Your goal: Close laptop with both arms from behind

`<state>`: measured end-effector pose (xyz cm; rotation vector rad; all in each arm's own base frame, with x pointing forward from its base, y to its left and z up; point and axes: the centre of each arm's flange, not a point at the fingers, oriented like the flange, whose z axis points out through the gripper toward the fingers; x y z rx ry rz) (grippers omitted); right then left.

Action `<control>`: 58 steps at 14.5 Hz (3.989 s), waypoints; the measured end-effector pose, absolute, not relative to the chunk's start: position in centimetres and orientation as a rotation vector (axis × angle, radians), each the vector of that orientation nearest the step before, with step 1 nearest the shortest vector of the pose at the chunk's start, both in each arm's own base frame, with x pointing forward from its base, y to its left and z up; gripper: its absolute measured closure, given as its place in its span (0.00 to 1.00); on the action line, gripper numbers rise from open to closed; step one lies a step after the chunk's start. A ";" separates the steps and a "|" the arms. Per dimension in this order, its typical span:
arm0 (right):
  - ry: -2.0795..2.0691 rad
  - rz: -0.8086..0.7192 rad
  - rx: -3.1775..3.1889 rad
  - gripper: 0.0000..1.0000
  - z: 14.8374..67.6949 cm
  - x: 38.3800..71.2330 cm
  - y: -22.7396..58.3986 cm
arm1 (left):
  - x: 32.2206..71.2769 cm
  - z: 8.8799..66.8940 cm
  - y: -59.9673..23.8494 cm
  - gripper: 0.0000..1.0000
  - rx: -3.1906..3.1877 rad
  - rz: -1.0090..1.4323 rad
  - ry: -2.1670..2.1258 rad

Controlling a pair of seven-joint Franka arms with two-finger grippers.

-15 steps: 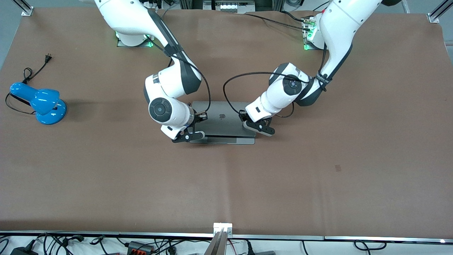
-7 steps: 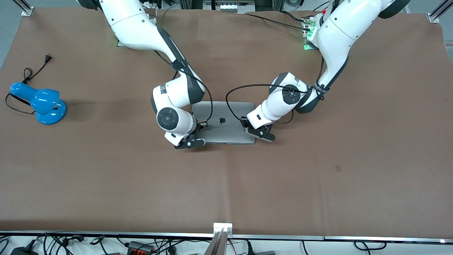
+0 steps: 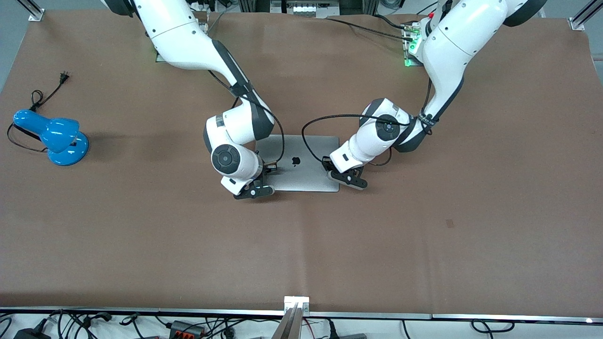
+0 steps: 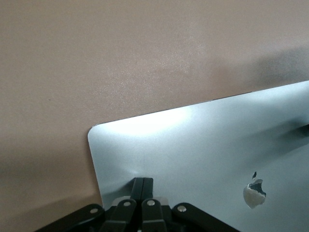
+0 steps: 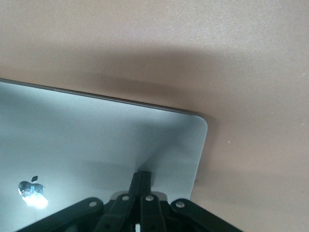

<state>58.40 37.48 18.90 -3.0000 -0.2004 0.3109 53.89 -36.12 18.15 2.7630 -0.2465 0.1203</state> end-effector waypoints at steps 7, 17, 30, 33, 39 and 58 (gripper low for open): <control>-0.215 0.306 -3.007 0.99 18.9 58.3 37.6 | 56.0 21.1 -35.1 0.99 2.786 0.105 -0.335; -0.160 0.292 -3.059 0.99 25.4 61.1 33.3 | 58.4 40.2 -30.0 0.99 3.033 -0.272 -0.474; -0.025 0.268 -3.109 0.63 39.2 62.6 24.2 | 58.7 52.2 -21.6 0.37 3.156 -0.365 -0.326; 0.000 0.214 -3.117 0.36 42.2 62.8 22.4 | 59.0 54.7 -18.3 0.11 3.163 -0.400 -0.244; 0.073 0.064 -3.085 0.00 49.4 62.6 18.1 | 60.0 58.4 -11.3 0.00 3.144 -0.287 -0.051; 0.275 -0.136 -3.100 0.00 58.8 64.3 6.2 | 52.4 61.2 -3.4 0.00 3.108 -0.085 0.078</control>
